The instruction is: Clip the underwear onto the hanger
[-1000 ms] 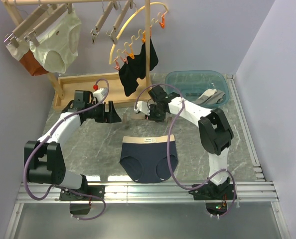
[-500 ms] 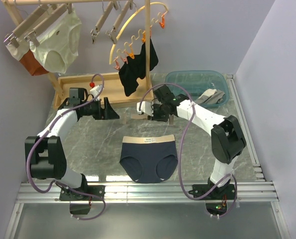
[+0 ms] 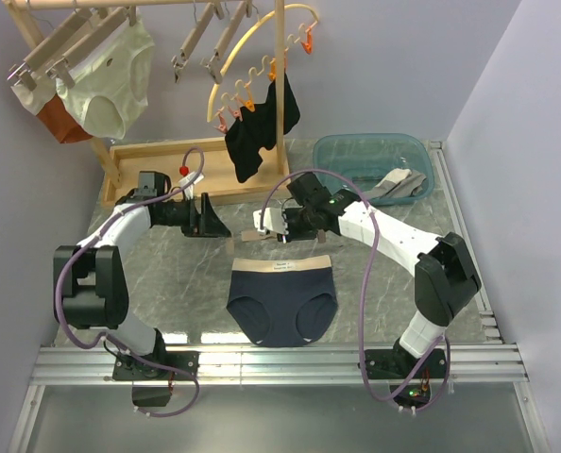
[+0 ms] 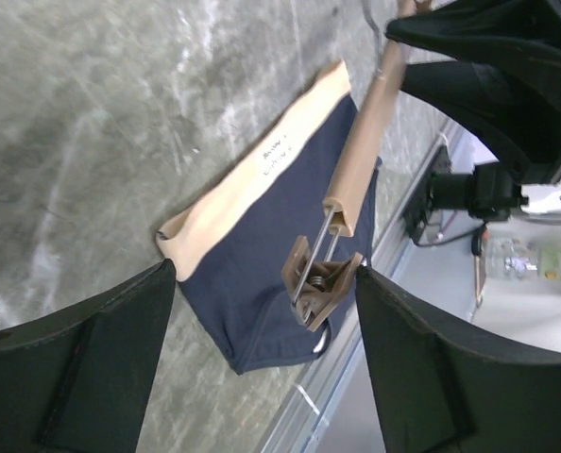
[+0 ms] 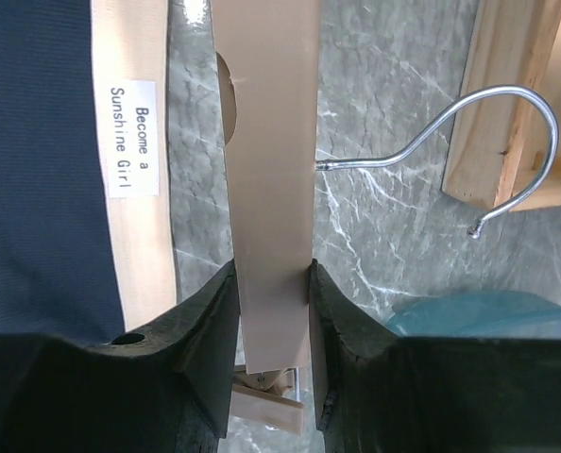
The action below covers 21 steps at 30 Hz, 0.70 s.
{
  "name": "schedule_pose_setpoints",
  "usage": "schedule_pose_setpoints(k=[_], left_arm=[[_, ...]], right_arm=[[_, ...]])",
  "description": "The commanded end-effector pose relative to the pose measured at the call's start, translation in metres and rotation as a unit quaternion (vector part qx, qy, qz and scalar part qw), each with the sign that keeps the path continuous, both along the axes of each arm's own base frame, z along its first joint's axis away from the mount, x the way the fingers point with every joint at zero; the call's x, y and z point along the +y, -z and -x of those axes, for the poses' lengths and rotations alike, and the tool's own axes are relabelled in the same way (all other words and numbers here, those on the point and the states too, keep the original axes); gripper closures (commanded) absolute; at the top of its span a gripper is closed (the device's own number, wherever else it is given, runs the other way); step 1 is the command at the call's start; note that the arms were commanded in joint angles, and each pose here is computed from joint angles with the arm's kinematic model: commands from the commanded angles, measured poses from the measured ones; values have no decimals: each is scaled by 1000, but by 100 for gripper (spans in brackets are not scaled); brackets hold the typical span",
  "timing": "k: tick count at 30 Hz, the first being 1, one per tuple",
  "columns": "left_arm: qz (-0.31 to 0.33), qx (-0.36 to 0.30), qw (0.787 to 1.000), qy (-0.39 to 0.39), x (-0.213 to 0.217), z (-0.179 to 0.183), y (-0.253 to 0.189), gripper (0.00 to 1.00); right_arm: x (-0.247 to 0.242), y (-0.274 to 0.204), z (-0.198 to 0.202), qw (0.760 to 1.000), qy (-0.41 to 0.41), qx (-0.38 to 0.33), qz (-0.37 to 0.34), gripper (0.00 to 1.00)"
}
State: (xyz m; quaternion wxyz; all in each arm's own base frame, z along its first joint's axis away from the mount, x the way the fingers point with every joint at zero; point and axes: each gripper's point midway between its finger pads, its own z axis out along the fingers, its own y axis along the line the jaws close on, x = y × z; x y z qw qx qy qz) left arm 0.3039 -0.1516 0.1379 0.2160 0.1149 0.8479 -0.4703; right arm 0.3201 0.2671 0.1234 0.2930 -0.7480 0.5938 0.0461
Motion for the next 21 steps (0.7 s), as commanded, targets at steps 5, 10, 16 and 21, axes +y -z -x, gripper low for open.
schedule_pose_setpoints(k=[5,10,16,21], left_arm=[[31,-37,997,52,-10,9,-18,20],[37,-33,997,59,-13,13,-18,25],[47,-32,996,64,-17,14,-20,33],[54,-31,995,78,-24,17,-22,41]], right_arm=[[9,-20,-3,999,-13,-28,-17,100],[11,-21,-2,999,-14,-26,-21,100],[14,-24,-1,999,-17,-27,-22,100],[17,-24,2,999,-21,-26,-23,100]])
